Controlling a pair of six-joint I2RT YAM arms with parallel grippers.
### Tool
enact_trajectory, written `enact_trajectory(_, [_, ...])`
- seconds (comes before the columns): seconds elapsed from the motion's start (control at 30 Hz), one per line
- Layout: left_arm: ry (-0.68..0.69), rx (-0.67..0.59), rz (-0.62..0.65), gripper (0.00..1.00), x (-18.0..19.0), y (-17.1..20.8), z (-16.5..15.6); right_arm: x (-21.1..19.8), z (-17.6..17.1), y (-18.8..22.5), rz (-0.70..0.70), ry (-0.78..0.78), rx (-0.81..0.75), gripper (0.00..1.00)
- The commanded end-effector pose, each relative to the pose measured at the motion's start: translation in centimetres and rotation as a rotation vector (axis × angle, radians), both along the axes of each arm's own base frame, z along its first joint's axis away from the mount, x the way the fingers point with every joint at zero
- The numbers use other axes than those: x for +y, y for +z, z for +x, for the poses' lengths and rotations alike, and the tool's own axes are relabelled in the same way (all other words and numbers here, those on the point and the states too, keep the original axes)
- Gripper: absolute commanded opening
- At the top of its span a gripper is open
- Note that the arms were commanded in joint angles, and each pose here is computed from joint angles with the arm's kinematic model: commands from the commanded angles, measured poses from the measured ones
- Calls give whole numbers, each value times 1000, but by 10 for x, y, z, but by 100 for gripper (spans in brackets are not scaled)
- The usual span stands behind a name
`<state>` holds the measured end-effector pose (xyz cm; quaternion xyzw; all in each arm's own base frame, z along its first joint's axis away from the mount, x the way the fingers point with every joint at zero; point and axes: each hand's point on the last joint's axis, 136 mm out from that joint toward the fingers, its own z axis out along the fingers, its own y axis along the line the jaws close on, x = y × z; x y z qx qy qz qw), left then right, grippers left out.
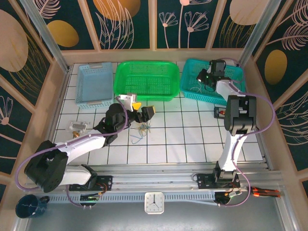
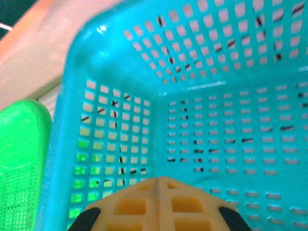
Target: Untangle the cables
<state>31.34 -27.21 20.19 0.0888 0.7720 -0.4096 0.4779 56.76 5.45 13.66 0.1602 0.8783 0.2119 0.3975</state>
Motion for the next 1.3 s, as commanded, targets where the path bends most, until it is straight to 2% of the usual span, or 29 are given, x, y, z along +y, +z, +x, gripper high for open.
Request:
enact_trajectory(0.0, [8, -25, -36, 99, 2, 11, -3, -18, 14, 60, -61, -48, -147, 28])
enact_trajectory(0.07, [14, -25, -35, 99, 4, 11, -3, -21, 12, 67, -66, -56, -162, 41])
enact_trajectory(0.2, [42, -23, -35, 99, 10, 10, -3, -21, 1, 81, -52, -60, -197, 49])
enact_trajectory(0.4, [78, -2, -38, 99, 17, 5, -3, -3, -30, 103, 7, -23, -247, 51])
enact_trajectory(0.57, [123, 36, -47, 99, 23, 1, 0, 40, -68, 104, 18, 78, -252, 51])
enact_trajectory(0.8, [202, 96, -55, 99, 42, -3, 8, 124, -134, 73, 1, 273, -195, 52])
enact_trajectory(0.97, [250, 143, -111, 99, 66, -1, 20, 179, -177, 47, 34, 382, -129, 52])
enact_trajectory(1.27, [241, 185, -95, 99, 74, -5, 22, 244, -231, 21, 131, 534, -70, 53])
